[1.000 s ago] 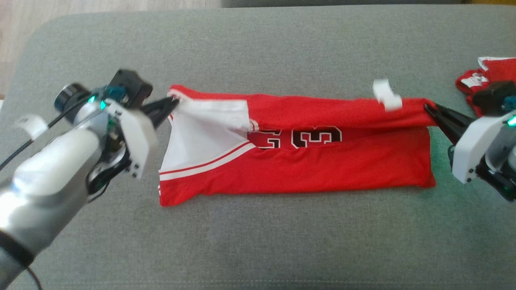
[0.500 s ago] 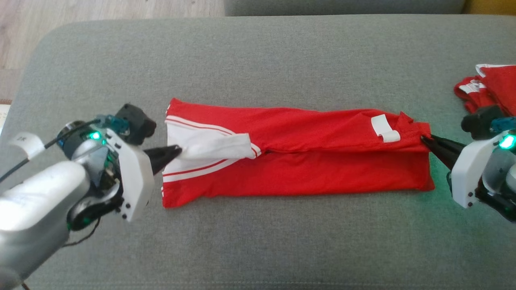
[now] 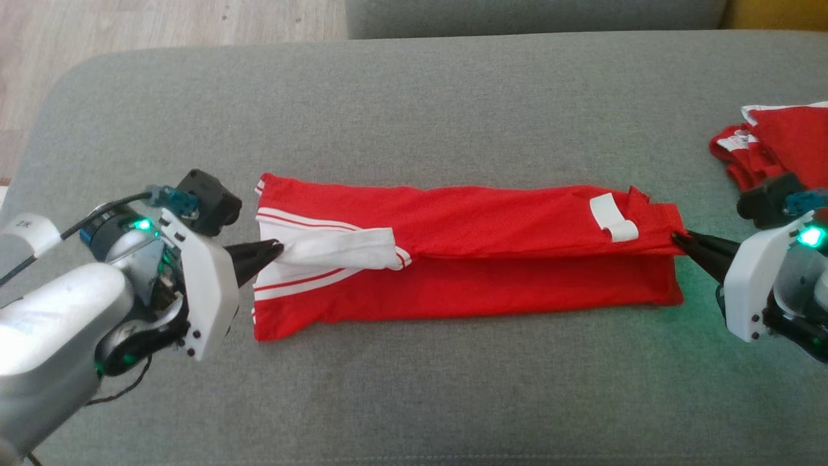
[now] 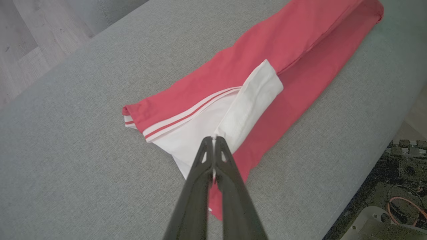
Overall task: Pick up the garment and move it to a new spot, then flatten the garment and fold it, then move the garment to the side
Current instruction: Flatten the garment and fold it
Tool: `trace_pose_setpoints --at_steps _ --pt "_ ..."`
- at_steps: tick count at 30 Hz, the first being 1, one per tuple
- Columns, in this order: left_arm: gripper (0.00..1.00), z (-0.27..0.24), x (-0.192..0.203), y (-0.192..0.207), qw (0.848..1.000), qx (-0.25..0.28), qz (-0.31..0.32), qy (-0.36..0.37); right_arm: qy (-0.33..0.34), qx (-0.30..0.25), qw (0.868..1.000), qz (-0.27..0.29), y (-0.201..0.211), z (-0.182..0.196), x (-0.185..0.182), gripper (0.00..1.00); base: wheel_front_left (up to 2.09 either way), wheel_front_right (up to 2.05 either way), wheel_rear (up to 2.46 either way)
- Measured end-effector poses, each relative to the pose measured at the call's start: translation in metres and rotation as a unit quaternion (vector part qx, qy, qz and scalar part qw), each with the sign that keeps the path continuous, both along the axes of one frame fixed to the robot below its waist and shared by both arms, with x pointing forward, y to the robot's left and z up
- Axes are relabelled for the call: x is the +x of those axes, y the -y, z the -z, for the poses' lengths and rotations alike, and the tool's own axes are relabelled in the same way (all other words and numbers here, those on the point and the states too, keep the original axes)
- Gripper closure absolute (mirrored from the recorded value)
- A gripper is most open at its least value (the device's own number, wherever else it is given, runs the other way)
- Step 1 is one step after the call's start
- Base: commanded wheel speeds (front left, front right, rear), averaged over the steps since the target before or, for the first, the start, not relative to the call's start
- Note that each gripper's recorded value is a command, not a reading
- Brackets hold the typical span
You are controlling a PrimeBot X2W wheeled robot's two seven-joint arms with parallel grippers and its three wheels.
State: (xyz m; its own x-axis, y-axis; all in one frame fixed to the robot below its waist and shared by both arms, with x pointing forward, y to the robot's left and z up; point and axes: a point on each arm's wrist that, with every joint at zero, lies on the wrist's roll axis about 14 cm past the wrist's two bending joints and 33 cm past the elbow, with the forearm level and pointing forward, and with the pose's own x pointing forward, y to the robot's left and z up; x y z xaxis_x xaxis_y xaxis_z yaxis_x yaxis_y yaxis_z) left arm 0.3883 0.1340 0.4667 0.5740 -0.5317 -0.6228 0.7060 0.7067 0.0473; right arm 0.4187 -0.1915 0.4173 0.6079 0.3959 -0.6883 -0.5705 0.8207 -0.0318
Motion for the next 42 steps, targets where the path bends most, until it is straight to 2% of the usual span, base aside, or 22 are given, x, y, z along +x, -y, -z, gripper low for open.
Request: trace_pose_setpoints --at_steps 10,11,12,13,17,20,23,25,28,29,33,35,39,42 --pt "1.00 0.022 -0.018 0.007 0.999 -0.001 0.007 -0.042 -0.020 -0.011 1.000 0.002 0.006 0.007 -0.007 1.00 0.00 0.00 0.00" --pt "0.78 0.023 -0.019 0.008 0.999 -0.002 0.009 -0.045 -0.024 -0.014 1.000 0.003 0.008 0.008 -0.008 0.69 0.00 0.00 0.00" --pt "0.24 0.025 -0.020 0.009 0.999 -0.003 0.011 -0.047 -0.028 -0.016 0.999 0.005 0.009 0.010 -0.009 0.00 0.00 0.00 0.00" --pt "0.00 0.025 -0.020 0.011 0.999 -0.003 0.012 -0.048 -0.034 -0.017 0.999 0.007 0.010 0.011 -0.011 0.00 0.00 0.00 0.00" --pt "0.00 0.023 -0.017 0.012 0.999 -0.013 0.002 -0.033 -0.041 -0.008 0.999 0.020 0.013 0.010 -0.018 0.00 0.00 0.00 0.00" --pt "0.00 0.005 0.000 0.011 0.999 -0.035 -0.027 0.016 -0.010 0.022 0.999 0.040 0.013 -0.008 -0.008 0.00 0.00 0.00 0.00" --pt "0.00 -0.023 0.025 0.008 0.990 -0.072 -0.074 0.091 0.045 0.072 0.994 0.068 0.013 -0.037 0.008 0.00 0.00 0.00 0.00" --pt "0.00 -0.043 0.038 0.008 0.979 -0.102 -0.105 0.142 0.092 0.103 0.987 0.084 0.015 -0.060 0.019 0.00 0.00 0.00 0.00" --pt "0.00 -0.070 0.050 0.009 0.954 -0.162 -0.150 0.204 0.163 0.159 0.968 0.103 0.011 -0.094 0.034 0.00 0.00 0.00 0.00" --pt "0.00 -0.070 0.050 0.009 0.954 -0.162 -0.150 0.204 0.163 0.159 0.968 0.103 0.011 -0.094 0.034 0.00 0.00 0.00 0.00" --pt "0.00 -0.092 0.055 0.005 0.919 -0.222 -0.215 0.247 0.238 0.231 0.935 0.125 0.001 -0.129 0.046 0.00 0.00 0.00 0.00" --pt "0.00 -0.095 0.055 0.002 0.906 -0.241 -0.243 0.250 0.252 0.254 0.924 0.136 -0.004 -0.133 0.045 0.00 0.00 0.00 0.00" --pt "0.00 -0.117 0.048 0.000 0.874 -0.270 -0.273 0.297 0.265 0.277 0.910 0.159 -0.013 -0.126 0.041 0.00 0.00 0.00 0.00" --pt "0.00 -0.110 0.034 0.001 0.864 -0.273 -0.288 0.309 0.284 0.290 0.897 0.173 -0.022 -0.124 0.037 0.00 0.00 0.00 0.00"
